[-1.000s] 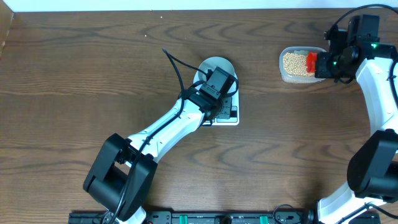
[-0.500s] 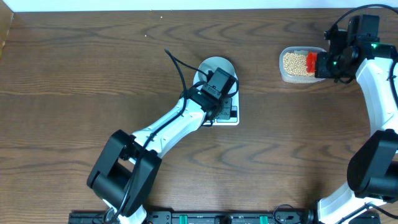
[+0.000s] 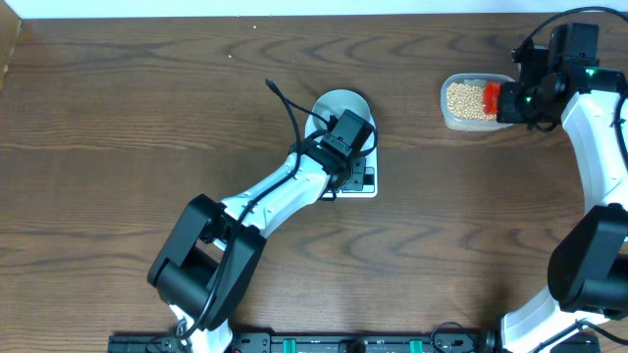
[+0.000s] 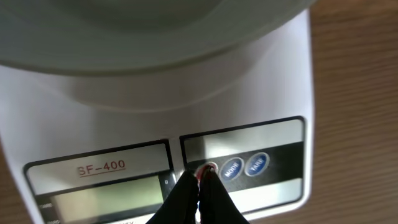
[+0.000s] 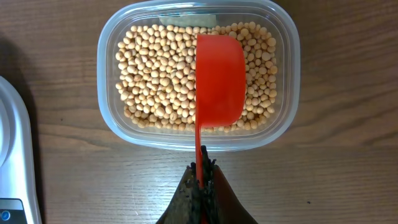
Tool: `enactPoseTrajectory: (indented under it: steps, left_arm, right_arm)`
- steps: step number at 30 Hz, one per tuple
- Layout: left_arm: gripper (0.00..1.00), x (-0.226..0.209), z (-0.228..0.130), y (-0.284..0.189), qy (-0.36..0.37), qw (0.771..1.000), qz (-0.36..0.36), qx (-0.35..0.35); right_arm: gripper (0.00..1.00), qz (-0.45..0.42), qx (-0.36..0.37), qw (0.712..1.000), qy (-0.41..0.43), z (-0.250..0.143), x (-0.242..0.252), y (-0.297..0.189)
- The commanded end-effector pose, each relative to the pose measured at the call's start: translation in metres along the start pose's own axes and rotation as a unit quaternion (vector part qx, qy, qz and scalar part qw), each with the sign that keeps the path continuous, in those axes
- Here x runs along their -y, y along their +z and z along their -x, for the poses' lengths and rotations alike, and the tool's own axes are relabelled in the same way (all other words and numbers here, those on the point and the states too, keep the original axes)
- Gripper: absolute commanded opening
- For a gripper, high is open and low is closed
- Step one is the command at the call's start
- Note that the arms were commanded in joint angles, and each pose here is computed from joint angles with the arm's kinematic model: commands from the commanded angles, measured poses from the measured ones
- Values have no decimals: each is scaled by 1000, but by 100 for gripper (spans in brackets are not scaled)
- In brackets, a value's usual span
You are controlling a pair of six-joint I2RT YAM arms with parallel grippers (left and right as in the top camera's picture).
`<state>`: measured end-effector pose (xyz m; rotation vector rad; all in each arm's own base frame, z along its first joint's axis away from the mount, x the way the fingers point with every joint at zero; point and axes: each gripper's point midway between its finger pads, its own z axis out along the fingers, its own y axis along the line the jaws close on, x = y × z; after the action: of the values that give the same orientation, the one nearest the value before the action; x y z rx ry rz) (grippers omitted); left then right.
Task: Scoop item into bowl and weigh 50g on scale
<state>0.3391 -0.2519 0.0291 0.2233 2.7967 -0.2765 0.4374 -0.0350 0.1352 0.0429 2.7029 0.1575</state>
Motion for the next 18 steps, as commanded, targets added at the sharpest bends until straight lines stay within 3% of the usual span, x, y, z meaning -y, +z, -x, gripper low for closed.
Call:
enactPoseTrajectory:
  steps: [1,18]
  left_arm:
    - [7,-9,-12,14,6,1000,17,-17]
    - [7,-6,-13,20,8,1000,15,-16]
  right_arm:
    - [1,-4,18,1000,-3,9,2,-11]
    - [1,-4,18,1000,-3,9,2,-11]
